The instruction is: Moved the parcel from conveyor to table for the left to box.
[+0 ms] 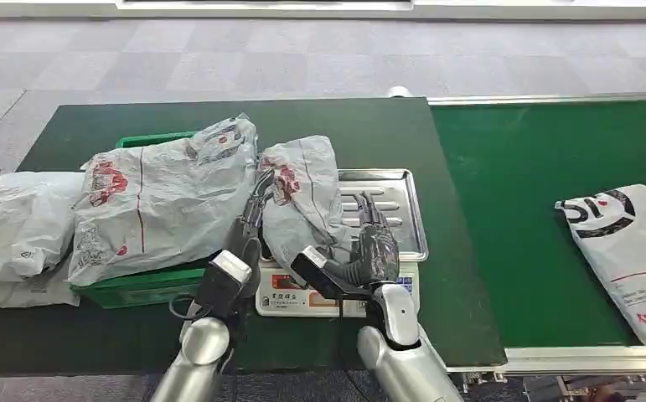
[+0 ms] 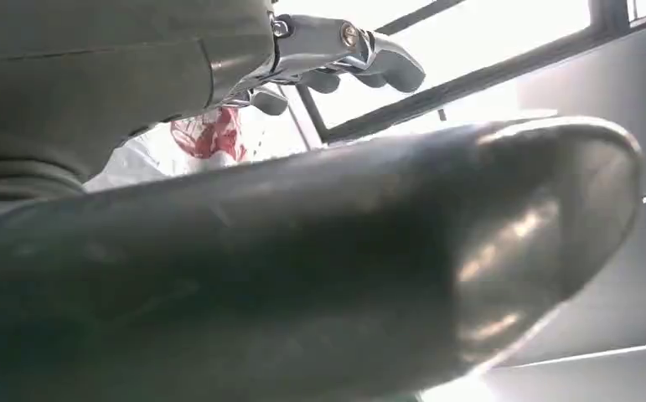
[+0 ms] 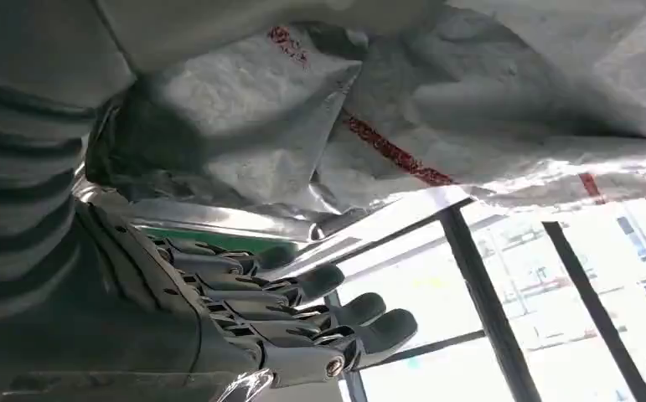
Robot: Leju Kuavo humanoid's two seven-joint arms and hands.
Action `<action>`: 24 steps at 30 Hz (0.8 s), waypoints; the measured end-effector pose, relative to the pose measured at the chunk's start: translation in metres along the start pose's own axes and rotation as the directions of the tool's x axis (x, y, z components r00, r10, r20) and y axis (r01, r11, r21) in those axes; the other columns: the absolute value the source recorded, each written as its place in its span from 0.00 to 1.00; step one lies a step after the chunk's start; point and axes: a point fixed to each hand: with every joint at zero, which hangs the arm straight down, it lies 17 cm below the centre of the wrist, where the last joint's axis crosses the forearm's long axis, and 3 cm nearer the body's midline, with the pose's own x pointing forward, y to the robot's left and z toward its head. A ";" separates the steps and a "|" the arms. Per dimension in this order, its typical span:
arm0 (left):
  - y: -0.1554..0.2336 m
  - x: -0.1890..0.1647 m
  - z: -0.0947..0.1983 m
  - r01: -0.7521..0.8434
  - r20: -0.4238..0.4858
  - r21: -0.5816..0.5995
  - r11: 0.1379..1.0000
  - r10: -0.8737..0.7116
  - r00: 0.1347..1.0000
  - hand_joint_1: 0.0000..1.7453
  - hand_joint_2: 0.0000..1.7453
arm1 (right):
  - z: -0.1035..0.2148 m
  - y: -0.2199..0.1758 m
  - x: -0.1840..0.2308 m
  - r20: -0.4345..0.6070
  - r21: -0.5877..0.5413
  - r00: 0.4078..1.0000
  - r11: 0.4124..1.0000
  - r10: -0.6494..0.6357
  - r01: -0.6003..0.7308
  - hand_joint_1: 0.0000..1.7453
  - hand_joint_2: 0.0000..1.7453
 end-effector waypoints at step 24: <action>0.038 0.012 -0.005 0.289 0.009 0.164 0.943 -0.294 0.956 0.00 0.00 | 0.086 -0.133 0.036 0.119 -0.390 0.967 0.885 -0.224 0.252 0.00 0.00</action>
